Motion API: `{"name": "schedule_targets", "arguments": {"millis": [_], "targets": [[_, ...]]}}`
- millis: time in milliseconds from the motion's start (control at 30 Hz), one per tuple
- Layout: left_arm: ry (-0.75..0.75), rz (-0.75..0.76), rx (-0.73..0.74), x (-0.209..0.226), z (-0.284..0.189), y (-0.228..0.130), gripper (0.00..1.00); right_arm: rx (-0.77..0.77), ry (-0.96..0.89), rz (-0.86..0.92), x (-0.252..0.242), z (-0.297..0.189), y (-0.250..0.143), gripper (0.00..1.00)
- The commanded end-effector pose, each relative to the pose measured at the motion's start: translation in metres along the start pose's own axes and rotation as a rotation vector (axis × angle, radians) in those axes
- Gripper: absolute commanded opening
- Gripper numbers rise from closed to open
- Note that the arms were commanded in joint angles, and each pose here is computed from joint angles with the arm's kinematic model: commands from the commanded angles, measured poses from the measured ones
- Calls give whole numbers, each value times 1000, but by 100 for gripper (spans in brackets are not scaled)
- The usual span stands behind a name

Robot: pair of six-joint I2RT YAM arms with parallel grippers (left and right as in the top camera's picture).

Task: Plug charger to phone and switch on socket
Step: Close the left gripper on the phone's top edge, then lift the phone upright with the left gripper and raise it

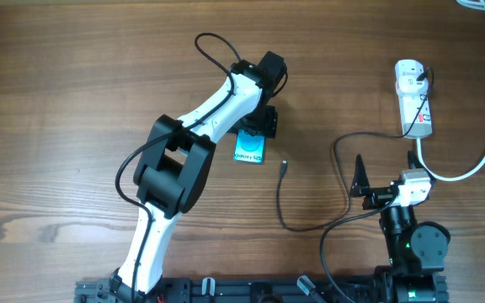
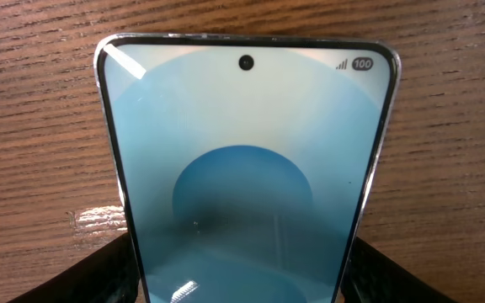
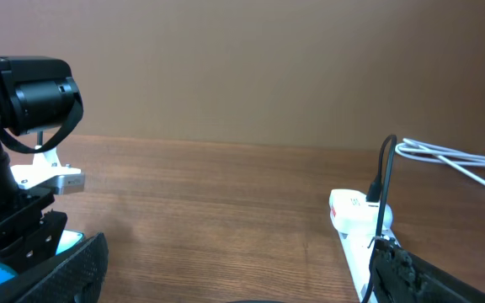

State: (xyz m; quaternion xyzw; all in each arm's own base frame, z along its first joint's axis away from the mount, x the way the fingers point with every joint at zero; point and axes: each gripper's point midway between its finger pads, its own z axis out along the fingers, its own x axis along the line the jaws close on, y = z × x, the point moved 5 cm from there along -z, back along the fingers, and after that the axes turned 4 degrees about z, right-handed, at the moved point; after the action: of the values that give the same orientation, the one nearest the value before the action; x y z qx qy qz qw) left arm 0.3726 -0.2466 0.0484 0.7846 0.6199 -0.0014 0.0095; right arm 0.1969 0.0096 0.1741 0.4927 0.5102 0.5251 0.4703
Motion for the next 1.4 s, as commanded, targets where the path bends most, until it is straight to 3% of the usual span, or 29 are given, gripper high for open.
{"name": "schedule_targets", "arguments": {"millis": [0, 233, 600, 967, 1367], "targets": [[-14, 6, 44, -5, 11, -9, 73, -6, -6, -18, 0, 0, 1, 100], [-92, 7, -29, -12, -29, -5, 73, -5, -6, -18, 0, 0, 1, 100], [-640, -83, -67, -33, -141, -5, 68, -5, -6, -18, 0, 0, 1, 100], [-1241, -216, 111, -2, -221, -6, 72, -5, -6, -18, 0, 0, 1, 100], [-1503, -411, 389, 28, -257, -8, 69, -5, -6, -18, 0, 0, 1, 100]]}}
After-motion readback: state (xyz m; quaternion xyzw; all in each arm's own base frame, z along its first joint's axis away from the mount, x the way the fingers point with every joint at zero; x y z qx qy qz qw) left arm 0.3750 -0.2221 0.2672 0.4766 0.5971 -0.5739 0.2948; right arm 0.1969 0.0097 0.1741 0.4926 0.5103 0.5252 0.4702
